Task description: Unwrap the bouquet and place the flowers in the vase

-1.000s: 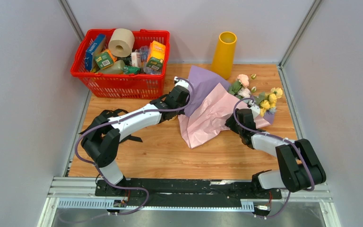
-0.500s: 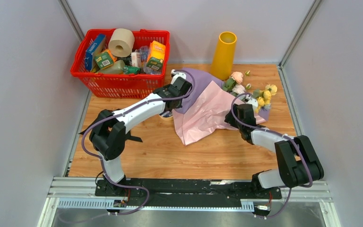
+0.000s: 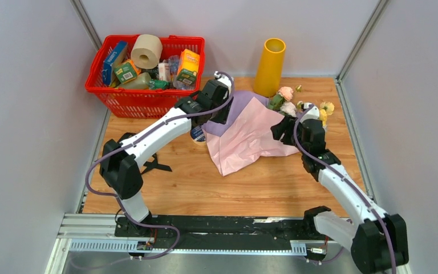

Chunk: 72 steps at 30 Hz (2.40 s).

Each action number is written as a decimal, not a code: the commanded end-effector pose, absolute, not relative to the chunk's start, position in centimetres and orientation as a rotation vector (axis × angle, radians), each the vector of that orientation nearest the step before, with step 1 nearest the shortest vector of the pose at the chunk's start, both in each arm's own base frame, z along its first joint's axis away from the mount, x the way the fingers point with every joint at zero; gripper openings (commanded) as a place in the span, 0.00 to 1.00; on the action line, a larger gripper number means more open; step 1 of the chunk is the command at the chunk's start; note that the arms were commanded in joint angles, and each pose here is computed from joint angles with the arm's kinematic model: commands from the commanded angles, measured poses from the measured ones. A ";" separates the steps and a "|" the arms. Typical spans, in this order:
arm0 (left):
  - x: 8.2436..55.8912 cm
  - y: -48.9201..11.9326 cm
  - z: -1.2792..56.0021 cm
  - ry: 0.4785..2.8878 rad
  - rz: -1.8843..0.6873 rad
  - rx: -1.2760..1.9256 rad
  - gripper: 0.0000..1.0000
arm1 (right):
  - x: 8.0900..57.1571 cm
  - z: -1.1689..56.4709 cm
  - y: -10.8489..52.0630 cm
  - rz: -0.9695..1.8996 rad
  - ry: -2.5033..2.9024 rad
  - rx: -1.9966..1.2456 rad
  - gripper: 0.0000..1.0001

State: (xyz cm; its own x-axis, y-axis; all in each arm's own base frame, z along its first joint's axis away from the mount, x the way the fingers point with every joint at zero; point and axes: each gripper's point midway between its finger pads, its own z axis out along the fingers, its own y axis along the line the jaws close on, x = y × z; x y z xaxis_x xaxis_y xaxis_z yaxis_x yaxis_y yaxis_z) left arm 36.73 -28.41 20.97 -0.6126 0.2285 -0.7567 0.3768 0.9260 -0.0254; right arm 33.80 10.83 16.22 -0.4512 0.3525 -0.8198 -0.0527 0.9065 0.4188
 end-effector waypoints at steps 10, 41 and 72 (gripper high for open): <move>39.4 -32.9 13.7 2.293 -0.364 0.707 0.52 | 28.0 27.1 12.8 0.678 1.785 0.000 0.63; 37.2 -34.5 9.7 2.335 -0.572 0.756 0.16 | 26.9 31.9 13.0 0.713 1.722 -0.034 0.64; 25.6 -38.8 14.9 2.156 -0.900 0.810 0.00 | 28.5 31.6 11.9 0.665 1.740 0.097 0.65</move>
State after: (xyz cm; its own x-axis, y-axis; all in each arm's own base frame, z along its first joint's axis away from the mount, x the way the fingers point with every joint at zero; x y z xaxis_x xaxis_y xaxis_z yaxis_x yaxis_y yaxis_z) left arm 26.28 -37.30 10.96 -0.6442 0.3623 -0.6735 0.7057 0.6211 -0.3409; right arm 27.95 12.50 29.23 -0.3424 0.3580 -0.8687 -0.3016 0.8338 0.4625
